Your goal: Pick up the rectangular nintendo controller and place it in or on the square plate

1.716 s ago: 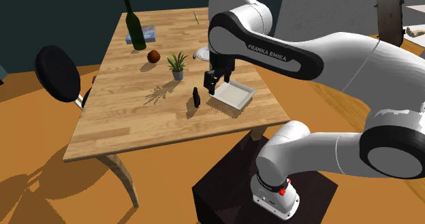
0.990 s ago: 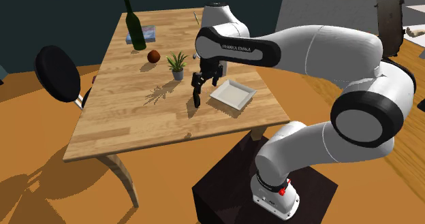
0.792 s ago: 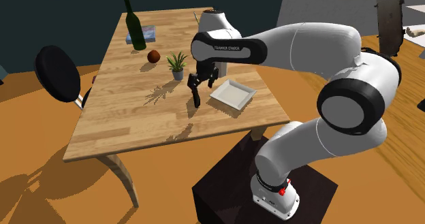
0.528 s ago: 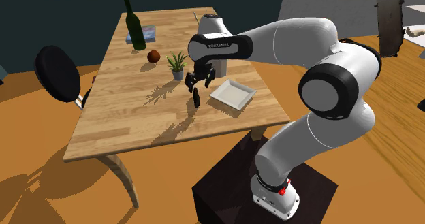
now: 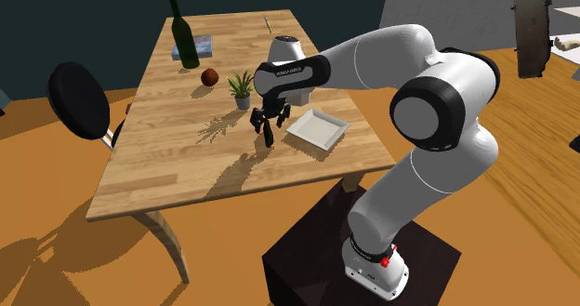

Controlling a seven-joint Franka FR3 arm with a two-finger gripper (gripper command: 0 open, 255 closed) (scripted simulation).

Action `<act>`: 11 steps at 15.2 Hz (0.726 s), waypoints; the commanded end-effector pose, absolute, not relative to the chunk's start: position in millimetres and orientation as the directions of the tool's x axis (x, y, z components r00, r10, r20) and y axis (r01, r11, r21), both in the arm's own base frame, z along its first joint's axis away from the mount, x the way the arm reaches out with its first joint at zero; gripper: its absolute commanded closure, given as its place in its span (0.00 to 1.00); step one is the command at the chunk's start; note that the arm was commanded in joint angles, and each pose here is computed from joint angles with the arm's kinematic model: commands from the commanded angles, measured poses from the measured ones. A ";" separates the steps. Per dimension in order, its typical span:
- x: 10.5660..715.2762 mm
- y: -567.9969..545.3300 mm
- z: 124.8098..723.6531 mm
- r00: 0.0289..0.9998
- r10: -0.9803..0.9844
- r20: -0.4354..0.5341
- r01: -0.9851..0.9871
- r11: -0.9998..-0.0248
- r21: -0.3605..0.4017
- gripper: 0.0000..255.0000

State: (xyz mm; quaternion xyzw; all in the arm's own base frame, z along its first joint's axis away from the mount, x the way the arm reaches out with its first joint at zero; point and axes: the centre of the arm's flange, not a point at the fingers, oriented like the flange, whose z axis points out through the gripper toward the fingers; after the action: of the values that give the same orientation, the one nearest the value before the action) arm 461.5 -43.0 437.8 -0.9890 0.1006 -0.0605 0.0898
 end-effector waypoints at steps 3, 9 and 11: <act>461.9 -41.1 429.7 0.972 -0.210 0.102 -0.188 -0.964 -0.190 0.00; 461.9 -41.1 429.8 0.972 -0.210 0.102 -0.188 -0.964 -0.190 1.00; 461.9 -41.1 429.8 0.972 -0.210 0.102 -0.188 -0.964 -0.190 1.00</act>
State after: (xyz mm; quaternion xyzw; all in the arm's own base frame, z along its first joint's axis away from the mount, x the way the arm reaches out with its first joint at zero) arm 461.9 -41.1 429.8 -0.9890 0.1007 -0.0608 0.0898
